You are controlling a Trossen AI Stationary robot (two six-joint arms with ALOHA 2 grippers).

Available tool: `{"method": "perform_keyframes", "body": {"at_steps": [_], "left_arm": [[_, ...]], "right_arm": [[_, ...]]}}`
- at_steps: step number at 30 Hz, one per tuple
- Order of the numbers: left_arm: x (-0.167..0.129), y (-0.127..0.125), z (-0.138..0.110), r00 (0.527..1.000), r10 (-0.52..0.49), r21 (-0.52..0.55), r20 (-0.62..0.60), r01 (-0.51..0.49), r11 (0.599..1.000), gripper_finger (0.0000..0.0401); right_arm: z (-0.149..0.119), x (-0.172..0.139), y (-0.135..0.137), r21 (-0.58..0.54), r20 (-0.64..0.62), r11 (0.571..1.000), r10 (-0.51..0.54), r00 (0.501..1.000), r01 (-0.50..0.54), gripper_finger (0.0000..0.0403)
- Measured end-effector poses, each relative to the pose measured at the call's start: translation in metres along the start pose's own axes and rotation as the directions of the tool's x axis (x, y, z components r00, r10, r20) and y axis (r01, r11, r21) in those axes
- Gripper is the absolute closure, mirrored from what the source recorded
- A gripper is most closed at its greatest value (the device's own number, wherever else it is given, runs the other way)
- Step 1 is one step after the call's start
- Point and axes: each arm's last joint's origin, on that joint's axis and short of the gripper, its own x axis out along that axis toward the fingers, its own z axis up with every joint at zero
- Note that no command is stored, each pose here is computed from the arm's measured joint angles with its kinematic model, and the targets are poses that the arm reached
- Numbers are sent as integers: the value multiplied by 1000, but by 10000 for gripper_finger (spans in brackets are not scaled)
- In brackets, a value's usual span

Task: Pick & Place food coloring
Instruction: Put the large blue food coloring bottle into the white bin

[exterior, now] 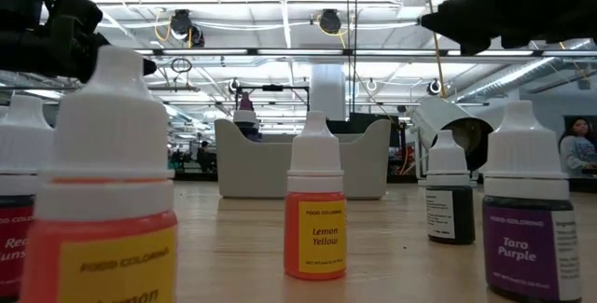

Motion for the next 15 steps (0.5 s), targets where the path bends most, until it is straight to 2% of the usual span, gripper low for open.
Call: {"method": "perform_keyframes", "body": {"at_steps": [10, 15], "left_arm": [[0, 1, 1, 1000, 19, 6, 11, -19, 1000, 343], [0, 1, 3, 999, 22, -28, 35, -21, 999, 343]], "right_arm": [[-1, 0, 0, 54, -10, 999, 2, 1000, -1, 248], [-3, 0, 0, 50, -29, 999, 4, 1000, -3, 248]]}}
